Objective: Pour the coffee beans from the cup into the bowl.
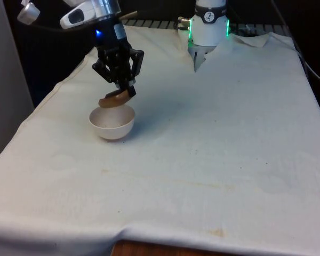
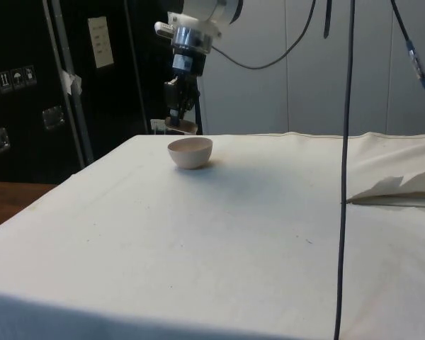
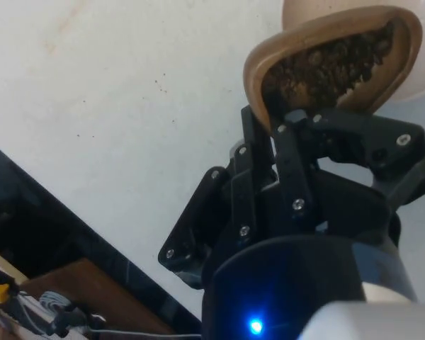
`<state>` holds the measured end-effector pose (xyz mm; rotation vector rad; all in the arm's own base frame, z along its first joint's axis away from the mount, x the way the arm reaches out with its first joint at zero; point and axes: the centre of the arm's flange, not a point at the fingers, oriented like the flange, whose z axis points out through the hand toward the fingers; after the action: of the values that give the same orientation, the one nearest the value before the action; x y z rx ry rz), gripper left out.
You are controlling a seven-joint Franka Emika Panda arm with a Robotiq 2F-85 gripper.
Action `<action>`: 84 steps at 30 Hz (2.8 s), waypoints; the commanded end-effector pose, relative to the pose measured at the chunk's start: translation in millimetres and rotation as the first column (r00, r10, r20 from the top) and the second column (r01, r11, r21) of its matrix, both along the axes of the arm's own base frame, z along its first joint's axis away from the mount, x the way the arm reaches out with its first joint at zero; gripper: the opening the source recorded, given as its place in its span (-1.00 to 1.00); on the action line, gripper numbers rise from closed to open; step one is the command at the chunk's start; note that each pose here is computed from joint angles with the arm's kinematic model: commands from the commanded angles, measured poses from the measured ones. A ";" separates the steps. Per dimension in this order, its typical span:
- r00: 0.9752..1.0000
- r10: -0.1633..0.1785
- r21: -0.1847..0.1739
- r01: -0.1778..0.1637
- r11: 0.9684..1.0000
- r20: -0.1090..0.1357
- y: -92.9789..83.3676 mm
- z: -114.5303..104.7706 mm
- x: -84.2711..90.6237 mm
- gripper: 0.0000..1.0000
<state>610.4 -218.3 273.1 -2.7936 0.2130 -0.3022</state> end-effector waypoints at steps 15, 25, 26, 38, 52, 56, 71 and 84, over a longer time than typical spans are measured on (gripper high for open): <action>1.000 -0.004 0.066 0.002 0.998 0.020 -11.4 -2.3 -3.6 -0.97; 0.999 -0.009 0.109 0.004 0.994 0.042 -17.3 -3.1 -6.5 -0.97; 0.999 -0.010 0.117 0.005 0.993 0.044 -18.5 -3.5 -7.4 -0.97; 0.998 -0.015 0.167 0.003 0.986 0.068 -23.8 -2.8 -10.0 -0.97; 0.996 -0.022 0.226 0.001 0.974 0.090 -29.7 -2.7 -13.9 -0.97; 0.996 -0.023 0.234 0.001 0.972 0.091 -29.6 -2.5 -14.3 -0.97; 0.996 -0.031 0.282 0.006 0.959 0.086 -32.9 -3.2 -18.9 -0.97; 0.996 -0.039 0.329 0.010 0.944 0.082 -38.7 -3.1 -18.4 -0.97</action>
<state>591.1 -255.5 270.5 -2.4551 0.2495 -0.3635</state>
